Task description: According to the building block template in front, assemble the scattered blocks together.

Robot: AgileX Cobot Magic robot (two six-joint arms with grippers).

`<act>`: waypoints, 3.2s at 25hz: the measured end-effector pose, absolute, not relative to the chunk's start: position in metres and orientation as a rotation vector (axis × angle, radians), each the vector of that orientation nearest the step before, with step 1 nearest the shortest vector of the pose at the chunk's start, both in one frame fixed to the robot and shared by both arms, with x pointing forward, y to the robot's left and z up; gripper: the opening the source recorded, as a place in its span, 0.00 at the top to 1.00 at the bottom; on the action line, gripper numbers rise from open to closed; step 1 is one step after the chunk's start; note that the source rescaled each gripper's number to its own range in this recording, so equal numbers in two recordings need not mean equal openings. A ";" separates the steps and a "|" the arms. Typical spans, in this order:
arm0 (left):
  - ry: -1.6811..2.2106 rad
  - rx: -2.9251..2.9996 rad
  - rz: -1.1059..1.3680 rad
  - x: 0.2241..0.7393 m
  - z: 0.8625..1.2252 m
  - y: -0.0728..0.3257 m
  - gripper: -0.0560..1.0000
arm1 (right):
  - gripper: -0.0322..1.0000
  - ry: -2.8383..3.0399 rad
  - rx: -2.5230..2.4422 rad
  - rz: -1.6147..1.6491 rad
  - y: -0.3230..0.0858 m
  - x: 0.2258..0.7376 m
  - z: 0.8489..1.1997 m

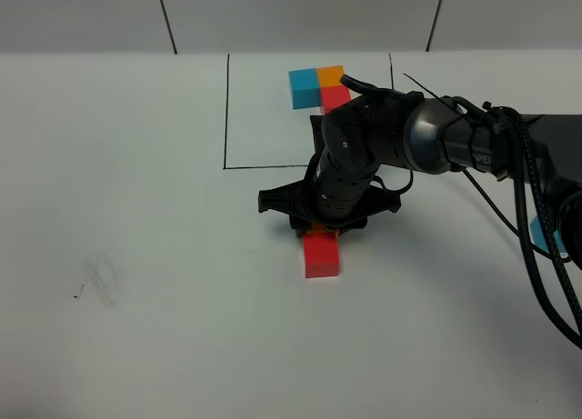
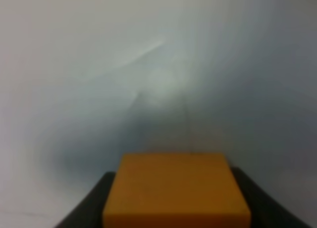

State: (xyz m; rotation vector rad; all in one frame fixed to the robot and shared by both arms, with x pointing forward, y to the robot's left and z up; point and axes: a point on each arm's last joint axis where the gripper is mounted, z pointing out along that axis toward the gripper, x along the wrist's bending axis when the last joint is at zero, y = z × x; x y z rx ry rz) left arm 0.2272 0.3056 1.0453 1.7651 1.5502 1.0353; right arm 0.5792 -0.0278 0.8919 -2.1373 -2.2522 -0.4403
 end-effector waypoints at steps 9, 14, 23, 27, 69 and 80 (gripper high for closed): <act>1.550 1.765 1.035 0.227 1.045 0.306 0.95 | 0.55 -2.347 -2.098 -0.452 -0.030 0.582 0.892; 1.550 1.765 1.035 0.227 1.045 0.306 0.95 | 0.55 -2.370 -2.079 -0.452 -0.030 0.582 0.892; 1.550 1.765 1.035 0.227 1.045 0.306 0.95 | 0.54 -2.387 -2.061 -0.452 -0.030 0.582 0.892; 1.550 1.765 1.035 0.227 1.045 0.306 0.95 | 0.37 -2.406 -2.042 -0.450 -0.030 0.582 0.892; 1.550 1.765 1.035 0.227 1.045 0.306 0.95 | 0.13 -3.031 -1.681 -0.114 -0.075 0.564 0.992; 1.550 1.765 1.035 0.227 1.045 0.306 0.95 | 0.14 -2.950 -1.774 -0.061 -0.107 0.575 1.002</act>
